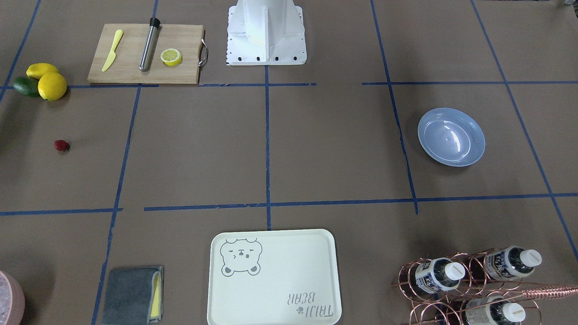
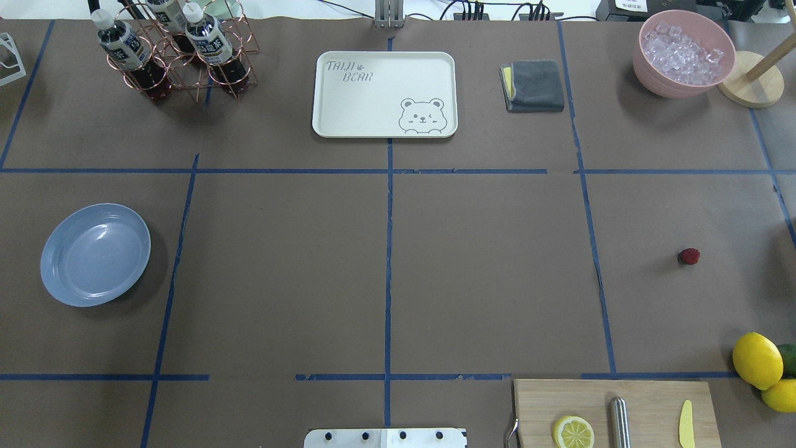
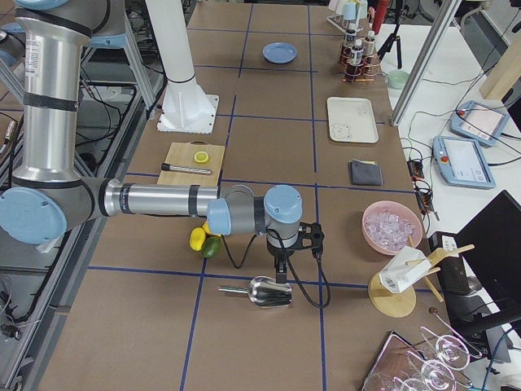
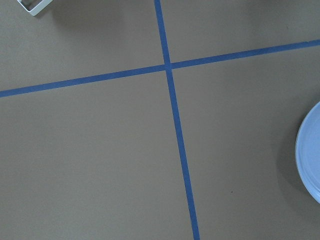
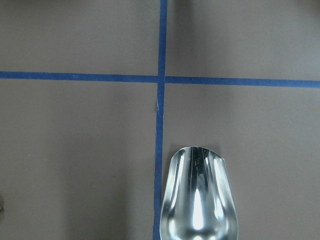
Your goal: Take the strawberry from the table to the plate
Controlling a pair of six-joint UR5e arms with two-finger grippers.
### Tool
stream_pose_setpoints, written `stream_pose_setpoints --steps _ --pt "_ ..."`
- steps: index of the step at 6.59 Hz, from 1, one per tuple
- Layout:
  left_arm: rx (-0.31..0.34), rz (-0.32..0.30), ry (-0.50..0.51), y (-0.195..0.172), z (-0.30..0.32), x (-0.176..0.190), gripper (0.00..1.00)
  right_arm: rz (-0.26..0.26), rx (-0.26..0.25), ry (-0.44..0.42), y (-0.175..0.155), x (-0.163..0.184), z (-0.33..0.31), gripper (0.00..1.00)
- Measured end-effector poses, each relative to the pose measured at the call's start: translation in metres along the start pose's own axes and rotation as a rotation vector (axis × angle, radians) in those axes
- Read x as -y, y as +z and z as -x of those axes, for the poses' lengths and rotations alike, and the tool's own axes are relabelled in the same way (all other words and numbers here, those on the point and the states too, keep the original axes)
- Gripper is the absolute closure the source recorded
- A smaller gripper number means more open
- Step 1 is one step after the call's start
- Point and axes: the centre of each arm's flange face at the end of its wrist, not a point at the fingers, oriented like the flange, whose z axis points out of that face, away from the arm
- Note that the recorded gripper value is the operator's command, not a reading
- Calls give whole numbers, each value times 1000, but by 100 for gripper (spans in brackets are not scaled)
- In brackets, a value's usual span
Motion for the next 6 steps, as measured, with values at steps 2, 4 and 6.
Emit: stream_pose_setpoints --steps 2,4,6 --pt "1 -4 5 -1 -1 0 0 2 -2 -4 1 0 0 0" --pt "31 -16 34 0 -2 3 0 -18 1 -45 1 4 8 0" --pt "87 -49 97 0 -5 9 0 -71 15 -130 3 11 29 0"
